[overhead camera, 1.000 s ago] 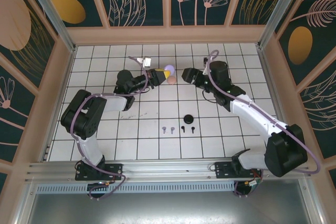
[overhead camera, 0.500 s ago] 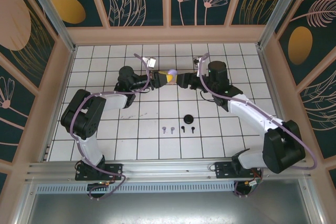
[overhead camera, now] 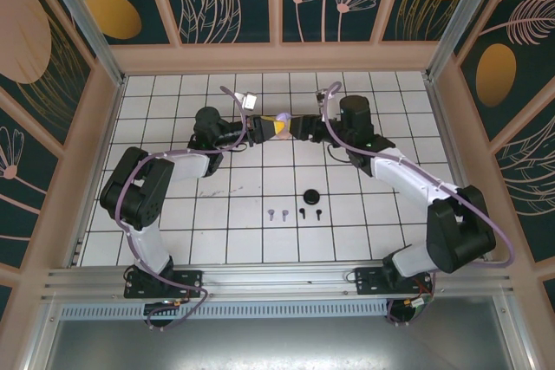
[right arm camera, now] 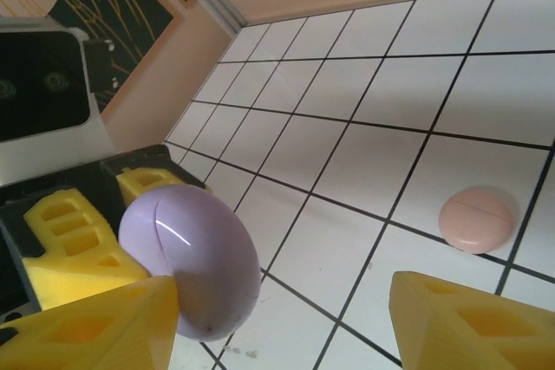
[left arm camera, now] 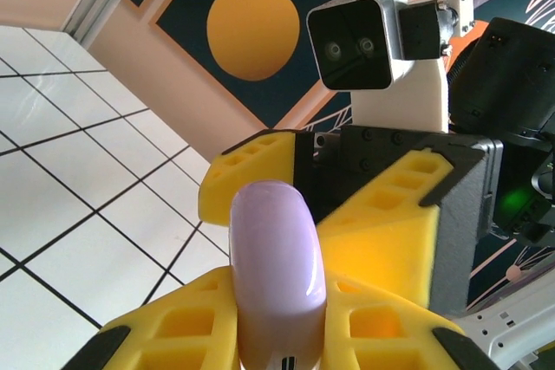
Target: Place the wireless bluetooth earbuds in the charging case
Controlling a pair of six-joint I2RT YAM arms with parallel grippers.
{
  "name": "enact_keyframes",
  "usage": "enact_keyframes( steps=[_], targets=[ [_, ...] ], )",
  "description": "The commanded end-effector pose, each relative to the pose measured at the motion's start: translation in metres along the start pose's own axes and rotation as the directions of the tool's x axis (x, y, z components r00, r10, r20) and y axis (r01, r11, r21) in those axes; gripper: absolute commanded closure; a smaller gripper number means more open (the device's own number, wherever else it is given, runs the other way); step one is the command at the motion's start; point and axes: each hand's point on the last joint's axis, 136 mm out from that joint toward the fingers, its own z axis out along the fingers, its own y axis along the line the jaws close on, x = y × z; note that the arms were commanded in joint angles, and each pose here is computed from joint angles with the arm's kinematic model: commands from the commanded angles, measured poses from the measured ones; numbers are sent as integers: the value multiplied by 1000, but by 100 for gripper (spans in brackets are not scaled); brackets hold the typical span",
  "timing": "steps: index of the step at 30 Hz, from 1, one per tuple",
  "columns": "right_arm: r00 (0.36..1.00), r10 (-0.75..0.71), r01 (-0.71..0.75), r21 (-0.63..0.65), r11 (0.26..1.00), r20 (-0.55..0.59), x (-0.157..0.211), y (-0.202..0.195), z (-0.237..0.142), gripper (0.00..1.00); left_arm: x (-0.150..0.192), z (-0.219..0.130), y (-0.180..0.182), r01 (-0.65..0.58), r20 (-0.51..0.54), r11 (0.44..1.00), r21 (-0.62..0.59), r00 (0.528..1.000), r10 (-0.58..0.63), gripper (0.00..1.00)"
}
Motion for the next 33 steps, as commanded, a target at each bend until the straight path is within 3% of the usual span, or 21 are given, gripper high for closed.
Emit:
enact_keyframes(
  steps=[1,6,19,33],
  targets=[
    [998,26,-30,65,997,61,-16,-27,-3,36,-11,0,-32,-79,-3,994,78,997,80,100],
    [995,62,-65,46,997,76,-18,-29,-11,37,-12,-2,-36,-88,2,993,76,996,88,100],
    [996,63,-51,-170,984,70,-19,35,-39,37,-17,-2,-43,-98,17,990,103,995,96,100],
    [997,52,-42,-171,984,50,-21,36,-18,49,-22,-2,-52,-90,29,987,136,996,87,100]
  ],
)
